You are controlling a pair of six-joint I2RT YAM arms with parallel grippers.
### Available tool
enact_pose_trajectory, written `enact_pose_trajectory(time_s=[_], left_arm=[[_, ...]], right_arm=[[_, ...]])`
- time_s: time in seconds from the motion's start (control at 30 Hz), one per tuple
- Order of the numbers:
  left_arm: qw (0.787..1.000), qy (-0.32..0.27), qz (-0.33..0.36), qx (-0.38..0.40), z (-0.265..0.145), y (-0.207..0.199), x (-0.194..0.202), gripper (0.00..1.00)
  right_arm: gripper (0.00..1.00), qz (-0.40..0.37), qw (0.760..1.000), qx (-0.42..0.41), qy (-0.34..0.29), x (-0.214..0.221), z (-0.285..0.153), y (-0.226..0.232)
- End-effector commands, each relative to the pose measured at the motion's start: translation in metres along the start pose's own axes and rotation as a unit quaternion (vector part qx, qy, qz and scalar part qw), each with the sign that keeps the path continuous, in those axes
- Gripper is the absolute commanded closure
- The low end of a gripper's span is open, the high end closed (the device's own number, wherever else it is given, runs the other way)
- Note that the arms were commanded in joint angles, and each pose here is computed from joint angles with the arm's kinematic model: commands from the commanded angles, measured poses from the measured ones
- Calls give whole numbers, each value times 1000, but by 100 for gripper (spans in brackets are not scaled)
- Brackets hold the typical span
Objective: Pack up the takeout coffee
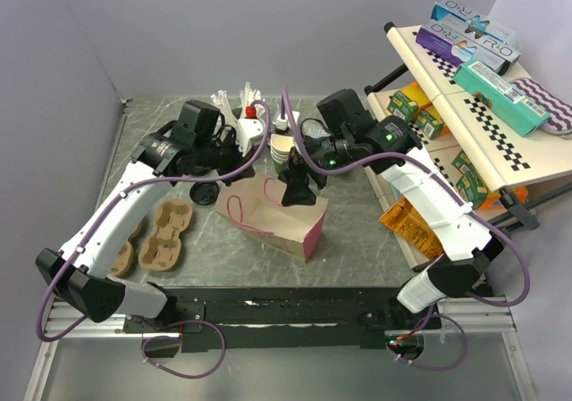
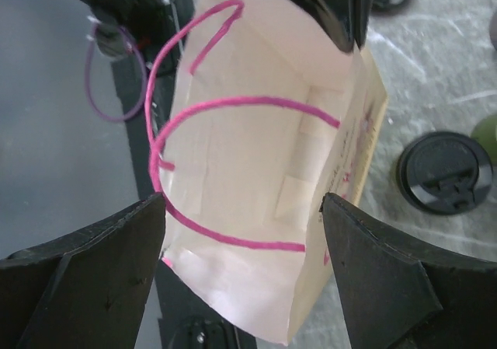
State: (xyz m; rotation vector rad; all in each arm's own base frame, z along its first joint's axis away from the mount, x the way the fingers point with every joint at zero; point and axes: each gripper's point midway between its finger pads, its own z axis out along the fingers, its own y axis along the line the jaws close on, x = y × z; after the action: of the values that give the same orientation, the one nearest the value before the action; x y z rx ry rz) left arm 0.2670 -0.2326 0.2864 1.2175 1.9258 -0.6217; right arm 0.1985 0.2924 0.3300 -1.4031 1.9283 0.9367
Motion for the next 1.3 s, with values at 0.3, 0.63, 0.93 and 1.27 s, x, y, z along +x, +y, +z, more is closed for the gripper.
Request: enact_pose_trajectory(time_s=[0.3,0.63,0.93,1.27], left_arm=[[1000,5,-20,1,-3,-4,4,99],[1000,8,-23,-8,-5,-2,8,99],[1000,5,-23,-8,-7,-2,8,99],[1000,3,-22,-7,-8,-1,6,99]], right_arm=[[11,-6,997,79,-16,-5,-55,-22],[11,-69,996,25,55,29,-36,-9],[11,-85,986,109,92,39,-20,-38],[28,-75,987,84,115,53,-1,-41]])
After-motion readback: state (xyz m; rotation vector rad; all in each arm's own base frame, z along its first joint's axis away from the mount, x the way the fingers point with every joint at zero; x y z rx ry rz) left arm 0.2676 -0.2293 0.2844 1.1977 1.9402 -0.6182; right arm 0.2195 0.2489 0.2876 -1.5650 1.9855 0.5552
